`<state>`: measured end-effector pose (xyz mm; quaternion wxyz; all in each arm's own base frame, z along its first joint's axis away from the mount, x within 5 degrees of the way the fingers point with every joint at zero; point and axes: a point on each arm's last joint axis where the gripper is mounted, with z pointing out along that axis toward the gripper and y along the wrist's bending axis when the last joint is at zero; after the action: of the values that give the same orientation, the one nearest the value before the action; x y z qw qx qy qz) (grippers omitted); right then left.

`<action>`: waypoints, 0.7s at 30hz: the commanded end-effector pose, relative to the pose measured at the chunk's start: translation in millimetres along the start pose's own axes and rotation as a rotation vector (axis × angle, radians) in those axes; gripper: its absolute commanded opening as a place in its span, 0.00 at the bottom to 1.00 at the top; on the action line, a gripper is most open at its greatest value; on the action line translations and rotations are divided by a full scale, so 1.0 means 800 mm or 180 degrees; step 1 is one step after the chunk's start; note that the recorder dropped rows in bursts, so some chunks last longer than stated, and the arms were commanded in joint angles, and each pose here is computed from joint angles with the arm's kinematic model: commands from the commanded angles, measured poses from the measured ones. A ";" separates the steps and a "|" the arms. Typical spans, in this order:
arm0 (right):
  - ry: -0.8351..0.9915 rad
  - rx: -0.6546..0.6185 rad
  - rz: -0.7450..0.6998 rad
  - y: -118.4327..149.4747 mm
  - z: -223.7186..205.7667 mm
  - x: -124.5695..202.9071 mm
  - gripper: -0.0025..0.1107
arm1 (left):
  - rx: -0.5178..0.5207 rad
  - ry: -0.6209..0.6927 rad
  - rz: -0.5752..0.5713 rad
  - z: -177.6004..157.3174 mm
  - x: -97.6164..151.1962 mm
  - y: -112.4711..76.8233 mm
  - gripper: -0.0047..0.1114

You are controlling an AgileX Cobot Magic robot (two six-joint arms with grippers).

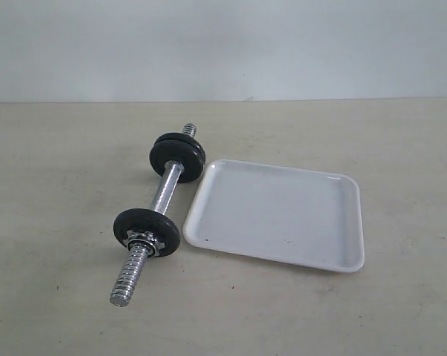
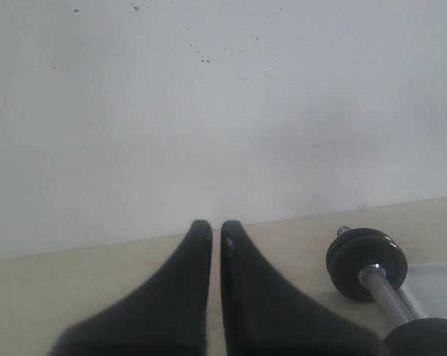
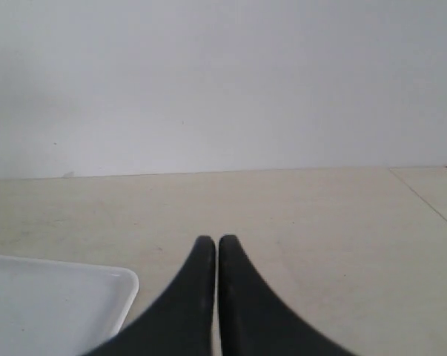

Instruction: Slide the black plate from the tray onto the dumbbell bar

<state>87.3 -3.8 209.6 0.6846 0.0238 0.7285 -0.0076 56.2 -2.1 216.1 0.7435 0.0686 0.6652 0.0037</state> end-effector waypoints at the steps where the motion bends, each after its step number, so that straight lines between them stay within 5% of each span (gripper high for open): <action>1: 0.0000 0.0007 0.0144 0.000 -0.001 0.001 0.02 | -0.0063 0.0005 -0.0027 0.000 0.002 0.002 0.08; 21: 0.0000 0.0007 0.0144 0.000 -0.001 0.001 0.02 | -0.0016 0.0008 0.0076 0.000 0.002 0.000 0.08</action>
<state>87.3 -3.8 209.6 0.6846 0.0405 0.7278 0.0076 56.3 -0.8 216.3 0.7442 0.0656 0.6646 0.0108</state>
